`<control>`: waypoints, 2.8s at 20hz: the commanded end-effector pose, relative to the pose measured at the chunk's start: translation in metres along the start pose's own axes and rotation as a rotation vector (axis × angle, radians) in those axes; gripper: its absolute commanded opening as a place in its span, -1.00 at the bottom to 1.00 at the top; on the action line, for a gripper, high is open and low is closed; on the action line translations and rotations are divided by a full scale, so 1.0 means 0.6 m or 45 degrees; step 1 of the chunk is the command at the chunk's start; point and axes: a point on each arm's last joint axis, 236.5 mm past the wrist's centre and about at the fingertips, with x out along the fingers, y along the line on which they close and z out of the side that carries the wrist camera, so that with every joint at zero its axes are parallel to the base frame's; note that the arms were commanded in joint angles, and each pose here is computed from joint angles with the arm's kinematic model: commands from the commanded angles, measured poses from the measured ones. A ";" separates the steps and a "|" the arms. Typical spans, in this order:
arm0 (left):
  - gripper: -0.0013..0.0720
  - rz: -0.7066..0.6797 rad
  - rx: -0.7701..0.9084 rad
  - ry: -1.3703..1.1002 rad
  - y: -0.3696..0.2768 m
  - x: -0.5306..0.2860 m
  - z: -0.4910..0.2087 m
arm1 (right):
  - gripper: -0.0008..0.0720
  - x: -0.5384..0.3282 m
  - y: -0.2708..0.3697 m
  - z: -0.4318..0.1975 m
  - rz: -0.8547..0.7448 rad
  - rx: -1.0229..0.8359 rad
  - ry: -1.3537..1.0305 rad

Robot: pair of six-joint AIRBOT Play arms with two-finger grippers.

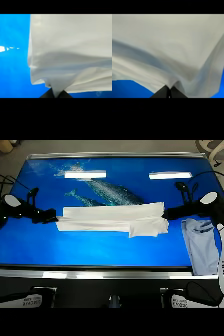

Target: Fold the shirts.

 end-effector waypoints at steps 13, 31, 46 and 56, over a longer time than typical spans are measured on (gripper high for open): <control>0.70 -0.059 -0.162 0.092 0.035 0.122 0.111 | 0.97 0.112 -0.073 0.080 0.009 -0.077 0.012; 0.69 -0.114 0.093 -0.035 -0.080 -0.031 0.138 | 0.72 0.215 -0.064 -0.028 0.117 0.095 0.316; -0.89 -0.742 0.198 0.247 -0.589 0.255 -0.099 | -0.93 -0.154 0.158 0.067 0.224 -0.169 0.006; -0.90 -0.944 0.064 0.334 -0.720 0.294 -0.209 | -0.93 -0.267 0.223 0.047 0.166 -0.206 -0.093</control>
